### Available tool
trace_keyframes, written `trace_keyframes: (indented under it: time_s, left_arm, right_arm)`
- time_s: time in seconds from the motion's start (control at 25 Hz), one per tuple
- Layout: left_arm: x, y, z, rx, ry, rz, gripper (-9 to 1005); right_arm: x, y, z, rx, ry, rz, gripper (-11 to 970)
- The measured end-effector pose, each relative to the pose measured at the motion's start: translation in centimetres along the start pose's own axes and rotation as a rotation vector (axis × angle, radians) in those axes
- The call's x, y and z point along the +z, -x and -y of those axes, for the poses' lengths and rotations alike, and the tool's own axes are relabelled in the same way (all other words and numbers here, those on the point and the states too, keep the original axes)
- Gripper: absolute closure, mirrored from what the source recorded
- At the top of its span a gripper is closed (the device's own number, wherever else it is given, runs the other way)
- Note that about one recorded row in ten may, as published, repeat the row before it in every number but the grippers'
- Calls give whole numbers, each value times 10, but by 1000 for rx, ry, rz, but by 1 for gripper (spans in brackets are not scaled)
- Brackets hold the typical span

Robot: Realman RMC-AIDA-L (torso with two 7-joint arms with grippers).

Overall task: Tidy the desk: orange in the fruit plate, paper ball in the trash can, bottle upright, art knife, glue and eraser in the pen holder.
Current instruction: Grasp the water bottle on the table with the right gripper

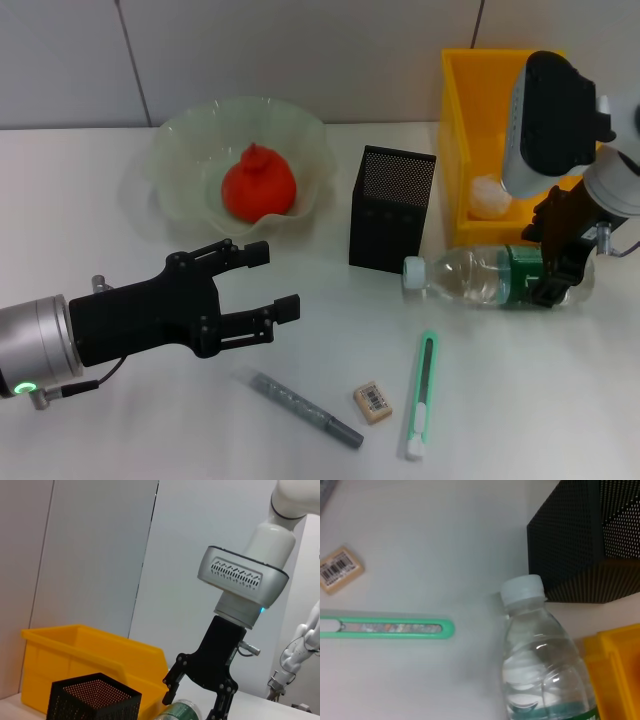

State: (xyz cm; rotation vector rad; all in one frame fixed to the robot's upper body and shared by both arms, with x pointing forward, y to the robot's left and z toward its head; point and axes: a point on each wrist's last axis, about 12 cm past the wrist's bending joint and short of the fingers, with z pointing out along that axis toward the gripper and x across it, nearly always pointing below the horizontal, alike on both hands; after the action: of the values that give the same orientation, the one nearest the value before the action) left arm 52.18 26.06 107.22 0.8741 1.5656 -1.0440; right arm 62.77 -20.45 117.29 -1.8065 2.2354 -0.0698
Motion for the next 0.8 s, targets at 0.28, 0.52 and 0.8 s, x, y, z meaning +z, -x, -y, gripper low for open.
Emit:
trace_keyframes:
  time_s: [0.28, 0.52, 0.8]
  left_arm:
    - [1, 1, -1, 1, 3, 0, 206]
    - [1, 2, -3, 2, 13, 9, 208]
    - [1, 3, -3, -3, 11, 10, 211]
  right_arm:
    - [8, 1, -2, -22, -5, -17, 141]
    - [12, 3, -2, -38, -12, -24, 142]
    - [18, 5, -6, -54, -3, -42, 142]
